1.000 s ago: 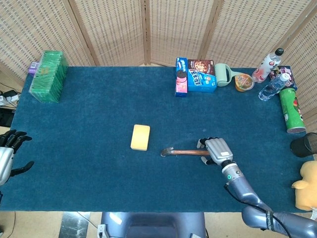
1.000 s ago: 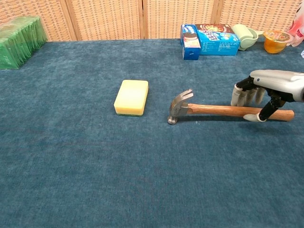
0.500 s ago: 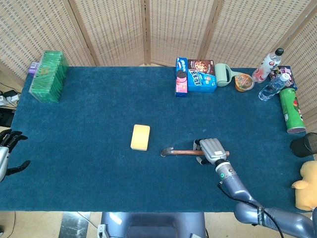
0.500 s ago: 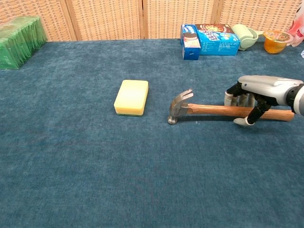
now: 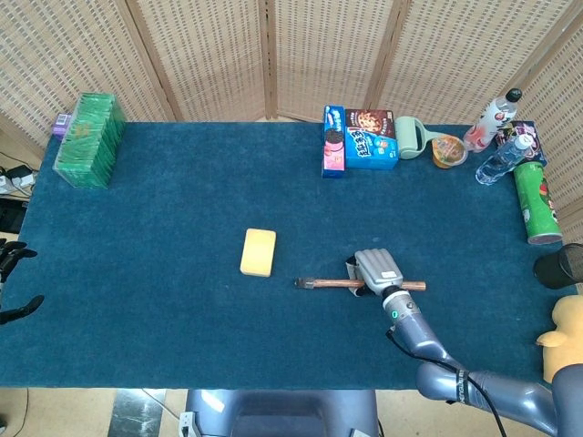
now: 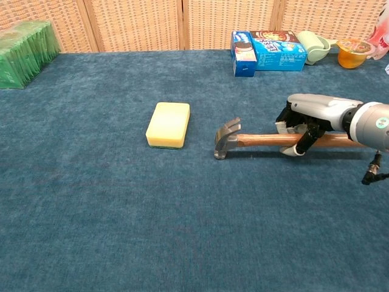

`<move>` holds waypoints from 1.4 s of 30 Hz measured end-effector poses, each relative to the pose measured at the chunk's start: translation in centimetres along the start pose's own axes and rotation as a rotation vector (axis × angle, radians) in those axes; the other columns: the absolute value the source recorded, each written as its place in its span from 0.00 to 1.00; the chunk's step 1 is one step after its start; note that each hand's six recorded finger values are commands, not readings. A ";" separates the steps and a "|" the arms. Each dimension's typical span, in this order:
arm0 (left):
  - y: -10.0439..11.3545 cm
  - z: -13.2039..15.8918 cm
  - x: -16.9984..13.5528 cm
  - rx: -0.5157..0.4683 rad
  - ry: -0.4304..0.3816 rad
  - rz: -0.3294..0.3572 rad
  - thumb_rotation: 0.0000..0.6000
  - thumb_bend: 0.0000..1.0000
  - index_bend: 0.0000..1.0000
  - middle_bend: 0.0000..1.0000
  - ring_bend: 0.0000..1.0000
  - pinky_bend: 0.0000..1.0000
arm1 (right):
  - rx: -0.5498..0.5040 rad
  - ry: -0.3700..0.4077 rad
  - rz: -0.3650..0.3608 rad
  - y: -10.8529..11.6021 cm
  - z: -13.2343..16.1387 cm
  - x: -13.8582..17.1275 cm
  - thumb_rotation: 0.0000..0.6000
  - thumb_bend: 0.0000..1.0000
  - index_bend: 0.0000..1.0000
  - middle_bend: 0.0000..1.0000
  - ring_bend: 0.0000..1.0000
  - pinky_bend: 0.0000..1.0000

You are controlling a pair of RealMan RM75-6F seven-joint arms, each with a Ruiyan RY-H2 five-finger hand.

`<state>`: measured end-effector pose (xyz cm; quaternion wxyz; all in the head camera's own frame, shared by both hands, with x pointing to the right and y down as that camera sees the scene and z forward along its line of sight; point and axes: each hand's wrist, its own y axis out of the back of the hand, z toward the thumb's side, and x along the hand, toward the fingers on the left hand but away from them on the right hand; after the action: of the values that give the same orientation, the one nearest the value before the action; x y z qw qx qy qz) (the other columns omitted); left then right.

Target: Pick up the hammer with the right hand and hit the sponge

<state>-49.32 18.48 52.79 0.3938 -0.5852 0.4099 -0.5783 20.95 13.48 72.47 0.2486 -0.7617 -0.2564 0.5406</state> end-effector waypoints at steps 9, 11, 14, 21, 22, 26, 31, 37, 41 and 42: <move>-0.2 0.1 0.1 -0.005 -0.008 -0.006 1.00 0.19 0.29 0.23 0.14 0.18 | -0.071 -0.002 0.019 1.0 -0.4 0.3 1.00 0.33 0.77 0.89 1.00 0.95; -0.2 0.2 0.1 -0.006 -0.009 -0.005 1.00 0.19 0.29 0.23 0.14 0.18 | -0.095 -0.002 0.023 1.1 -0.5 0.3 1.00 0.32 0.79 0.92 1.00 0.97; -0.1 0.2 0.0 -0.007 -0.009 -0.003 1.00 0.19 0.29 0.23 0.14 0.18 | -0.137 0.000 0.024 1.4 -0.6 0.4 1.00 0.31 0.79 0.95 1.00 0.99; 0.2 0.6 -0.1 0.001 -0.021 0.010 1.00 0.19 0.29 0.23 0.14 0.18 | -0.331 0.025 0.022 2.0 -0.4 0.6 1.00 0.30 0.81 0.97 1.00 1.00; 0.3 0.7 -0.1 0.001 -0.023 0.011 1.00 0.19 0.29 0.23 0.14 0.18 | -0.370 0.035 0.019 2.1 -0.2 0.6 1.00 0.30 0.81 0.98 1.00 1.00; 0.3 1.0 -0.3 -0.002 -0.029 0.010 1.00 0.19 0.29 0.23 0.14 0.18 | -0.496 0.068 0.005 2.8 0.5 0.6 1.00 0.30 0.81 1.00 1.00 1.00; 0.4 1.1 -0.4 0.000 -0.031 0.013 1.00 0.19 0.29 0.23 0.14 0.18 | -0.638 0.117 -0.002 3.7 2.0 0.7 1.00 0.30 0.81 1.00 1.00 1.00; 0.6 1.3 -0.6 0.003 -0.038 0.016 1.00 0.19 0.29 0.23 0.14 0.18 | -0.715 0.161 0.034 4.1 4.2 0.2 1.00 0.30 0.81 1.00 1.00 1.00; 0.6 1.2 -0.7 0.005 -0.030 0.016 1.00 0.19 0.29 0.23 0.14 0.18 | -0.701 0.168 0.049 3.8 5.1 -0.5 1.00 0.30 0.82 1.00 1.00 1.00; 0.6 1.1 -0.7 0.005 -0.028 0.014 1.00 0.19 0.29 0.23 0.14 0.18 | -0.692 0.169 0.054 3.6 5.3 -0.8 1.00 0.30 0.82 1.00 1.00 1.00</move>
<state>-48.19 18.93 51.94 0.4052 -0.5893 0.4070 -0.5682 16.07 10.76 69.09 -0.0183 -0.8493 -0.3828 0.3632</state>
